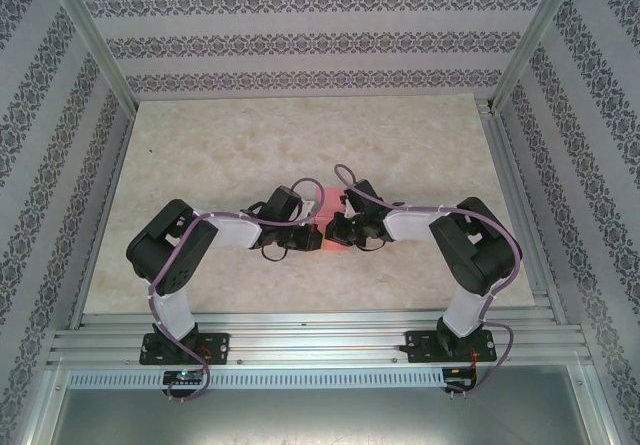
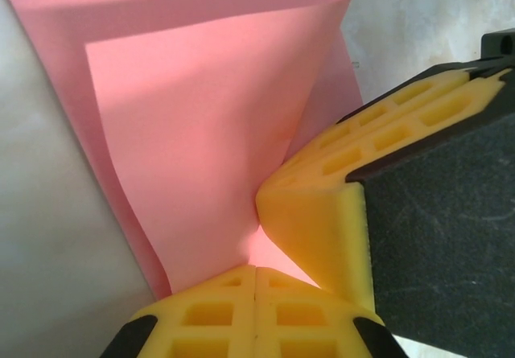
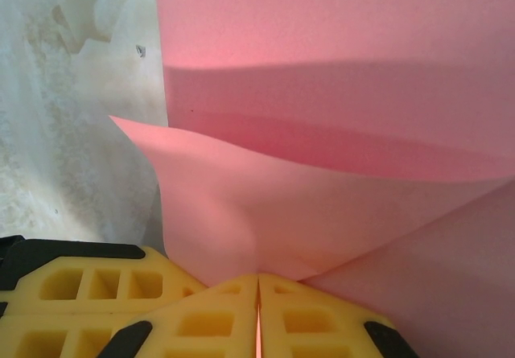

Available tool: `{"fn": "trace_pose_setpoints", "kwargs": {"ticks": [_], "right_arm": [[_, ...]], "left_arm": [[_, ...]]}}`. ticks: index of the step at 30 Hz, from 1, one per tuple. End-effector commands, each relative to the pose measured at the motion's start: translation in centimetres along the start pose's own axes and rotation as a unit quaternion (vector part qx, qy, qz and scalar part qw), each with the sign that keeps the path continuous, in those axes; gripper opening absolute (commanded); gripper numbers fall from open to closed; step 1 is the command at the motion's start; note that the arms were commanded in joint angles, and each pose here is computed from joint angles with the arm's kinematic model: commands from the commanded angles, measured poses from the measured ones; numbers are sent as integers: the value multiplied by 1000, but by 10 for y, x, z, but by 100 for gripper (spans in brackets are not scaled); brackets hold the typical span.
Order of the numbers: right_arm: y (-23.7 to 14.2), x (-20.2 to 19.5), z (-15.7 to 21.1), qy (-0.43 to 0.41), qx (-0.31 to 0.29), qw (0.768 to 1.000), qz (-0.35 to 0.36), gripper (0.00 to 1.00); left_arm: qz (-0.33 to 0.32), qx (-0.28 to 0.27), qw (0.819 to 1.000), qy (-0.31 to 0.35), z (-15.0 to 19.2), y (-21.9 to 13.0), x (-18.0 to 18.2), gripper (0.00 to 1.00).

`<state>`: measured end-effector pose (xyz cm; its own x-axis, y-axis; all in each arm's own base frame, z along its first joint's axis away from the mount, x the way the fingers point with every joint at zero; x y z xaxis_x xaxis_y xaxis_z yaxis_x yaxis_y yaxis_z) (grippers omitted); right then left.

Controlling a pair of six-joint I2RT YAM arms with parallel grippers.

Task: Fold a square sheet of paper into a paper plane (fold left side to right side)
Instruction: Fold the triangle a second time at the center of the table.

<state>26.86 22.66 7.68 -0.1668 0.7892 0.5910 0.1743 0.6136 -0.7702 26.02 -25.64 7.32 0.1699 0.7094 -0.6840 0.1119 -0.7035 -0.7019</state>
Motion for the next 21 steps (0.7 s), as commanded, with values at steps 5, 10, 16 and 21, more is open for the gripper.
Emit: {"fn": "trace_pose_setpoints", "kwargs": {"ticks": [5,10,16,21], "right_arm": [[-14,19,-23,-19,-45,998,-32,9],[-23,16,-22,-20,-50,998,-23,9],[-28,17,-23,-22,-52,998,-23,9],[-16,17,-23,-18,-43,998,-30,9]], "left_arm": [[-98,98,989,-60,51,7,43,5],[-100,98,988,-59,52,7,43,5],[-99,96,989,-58,51,7,41,5],[-98,94,989,-57,50,8,40,5]]}}
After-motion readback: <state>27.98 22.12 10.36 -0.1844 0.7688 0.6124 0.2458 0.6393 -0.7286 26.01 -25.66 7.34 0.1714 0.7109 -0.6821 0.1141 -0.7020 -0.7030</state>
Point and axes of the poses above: each hand's point on the last joint's axis, 136 mm out from that joint toward the fingers, its own y axis out along the fingers, its own x axis along the line the jaws close on, z = x × y, the point moved 8 cm from there along -y, back along the fingers, and after that the axes turned 10 degrees about -y, right-handed, at the moved point
